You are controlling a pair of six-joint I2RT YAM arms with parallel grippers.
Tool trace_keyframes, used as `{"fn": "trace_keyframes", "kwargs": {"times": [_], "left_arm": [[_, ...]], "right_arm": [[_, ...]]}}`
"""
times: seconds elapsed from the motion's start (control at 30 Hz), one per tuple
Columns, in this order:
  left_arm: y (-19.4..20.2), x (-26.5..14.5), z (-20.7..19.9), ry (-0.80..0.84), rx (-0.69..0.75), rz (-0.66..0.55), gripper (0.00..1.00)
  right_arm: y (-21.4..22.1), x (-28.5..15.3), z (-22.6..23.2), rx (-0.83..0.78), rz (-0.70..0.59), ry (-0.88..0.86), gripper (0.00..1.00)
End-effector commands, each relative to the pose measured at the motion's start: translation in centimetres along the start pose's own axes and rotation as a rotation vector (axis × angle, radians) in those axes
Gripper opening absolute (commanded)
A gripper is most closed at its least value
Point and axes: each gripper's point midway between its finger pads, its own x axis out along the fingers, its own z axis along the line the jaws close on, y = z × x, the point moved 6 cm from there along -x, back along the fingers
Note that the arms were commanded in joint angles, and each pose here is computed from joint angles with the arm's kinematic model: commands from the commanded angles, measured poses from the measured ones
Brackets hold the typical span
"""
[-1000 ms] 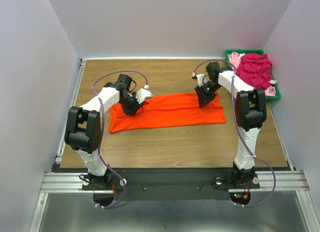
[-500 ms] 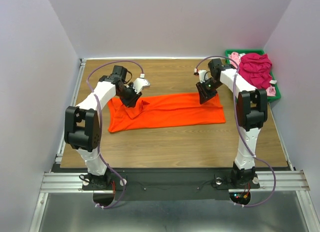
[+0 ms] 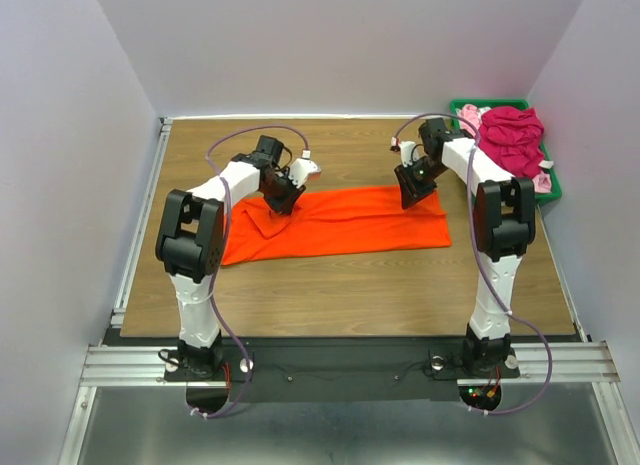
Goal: Fold and stack the t-shirts
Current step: Fold the tshirt
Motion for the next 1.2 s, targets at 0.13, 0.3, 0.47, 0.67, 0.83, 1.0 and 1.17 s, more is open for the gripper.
{"fn": "trace_keyframes", "kwargs": {"times": [0.13, 0.3, 0.47, 0.67, 0.83, 1.0, 1.17], "left_arm": [[0.1, 1.0, -0.4, -0.136, -0.008, 0.055, 0.35], [-1.0, -3.7, -1.4, -0.175, -0.026, -0.024, 0.39], [-0.1, -7.8, -4.1, -0.158, -0.057, -0.040, 0.40], [5.1, -6.1, -5.1, -0.131, -0.139, 0.077, 0.40], [8.0, -4.1, -3.8, -0.137, -0.235, 0.137, 0.37], [9.7, -2.6, -0.8, -0.178, -0.300, 0.202, 0.35], [3.5, -1.6, 6.4, -0.268, -0.239, 0.124, 0.34]], "right_arm": [[-0.6, 0.7, -1.4, 0.017, -0.010, 0.015, 0.33], [-0.8, 0.9, -1.6, 0.013, -0.008, 0.018, 0.32], [-0.7, 2.1, -2.5, 0.009, 0.013, 0.046, 0.32], [2.3, 4.5, -2.7, 0.036, 0.115, 0.026, 0.30], [5.7, 5.0, -1.2, 0.054, 0.194, -0.014, 0.29], [8.5, 4.0, 1.5, 0.032, 0.239, -0.051, 0.29], [11.9, 3.7, 7.5, -0.034, 0.330, -0.216, 0.30]]}}
